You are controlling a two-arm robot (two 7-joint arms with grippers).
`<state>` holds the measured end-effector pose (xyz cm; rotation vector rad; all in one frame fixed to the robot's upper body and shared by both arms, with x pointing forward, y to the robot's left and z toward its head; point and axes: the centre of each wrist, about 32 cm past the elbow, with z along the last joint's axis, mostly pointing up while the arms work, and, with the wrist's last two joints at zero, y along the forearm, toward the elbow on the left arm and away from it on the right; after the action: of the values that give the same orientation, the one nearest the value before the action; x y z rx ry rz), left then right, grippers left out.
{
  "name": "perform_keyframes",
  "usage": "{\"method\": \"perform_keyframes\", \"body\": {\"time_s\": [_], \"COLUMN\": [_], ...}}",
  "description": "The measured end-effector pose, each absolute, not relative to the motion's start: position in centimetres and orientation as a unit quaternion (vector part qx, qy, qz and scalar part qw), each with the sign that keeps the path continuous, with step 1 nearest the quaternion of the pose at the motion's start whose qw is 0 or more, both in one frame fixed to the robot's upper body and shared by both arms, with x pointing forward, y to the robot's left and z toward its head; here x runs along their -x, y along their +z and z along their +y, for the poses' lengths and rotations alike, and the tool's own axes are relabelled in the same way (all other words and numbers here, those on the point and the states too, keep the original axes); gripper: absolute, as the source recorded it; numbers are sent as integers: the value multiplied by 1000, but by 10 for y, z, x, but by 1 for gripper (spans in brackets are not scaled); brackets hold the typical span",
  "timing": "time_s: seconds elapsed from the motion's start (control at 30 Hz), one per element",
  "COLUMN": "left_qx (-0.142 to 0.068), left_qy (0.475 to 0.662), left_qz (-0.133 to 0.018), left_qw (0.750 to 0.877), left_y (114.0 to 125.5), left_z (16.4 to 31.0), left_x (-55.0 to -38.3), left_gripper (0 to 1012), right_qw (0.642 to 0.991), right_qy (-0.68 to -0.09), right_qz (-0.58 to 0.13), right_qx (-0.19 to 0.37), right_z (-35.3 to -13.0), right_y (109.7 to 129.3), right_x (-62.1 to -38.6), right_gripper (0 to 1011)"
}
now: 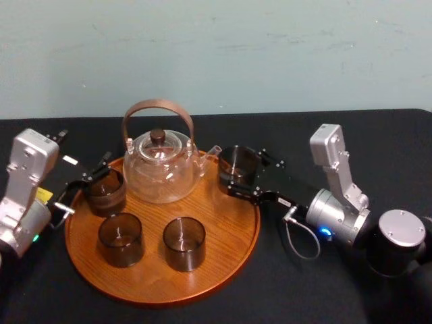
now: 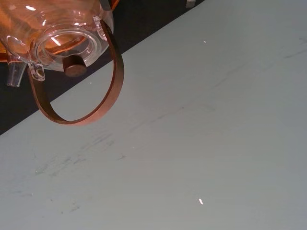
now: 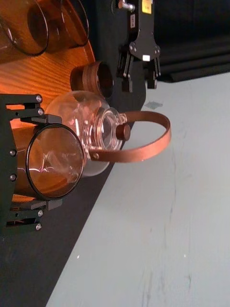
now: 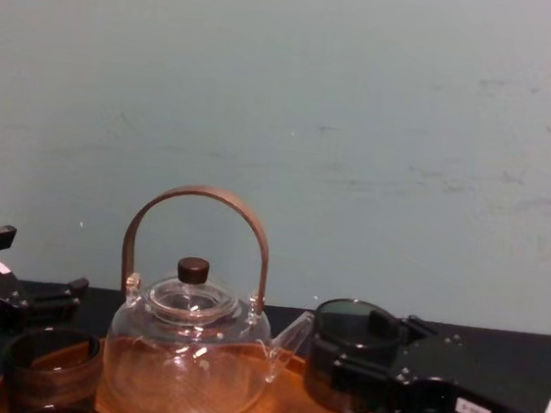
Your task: Pick up the glass from the table and place it on the tray.
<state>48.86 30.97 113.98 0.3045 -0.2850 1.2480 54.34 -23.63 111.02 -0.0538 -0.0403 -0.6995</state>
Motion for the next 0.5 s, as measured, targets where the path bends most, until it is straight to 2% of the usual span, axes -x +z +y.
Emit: {"method": "perform_keyframes", "body": {"time_s": [0.5], "left_qx": [-141], "left_qy": [580], "left_qz": [-132], "left_qw": [791], "left_y": [1140], "left_z": [310], "left_x": [-489], "left_gripper": [1001], "right_qw": [945], "right_qy": [-326], "right_qz": [-1], "right_qx": [33], "right_z": [-222], "right_y": [1095], "right_x": [-553], "right_gripper": [904]}}
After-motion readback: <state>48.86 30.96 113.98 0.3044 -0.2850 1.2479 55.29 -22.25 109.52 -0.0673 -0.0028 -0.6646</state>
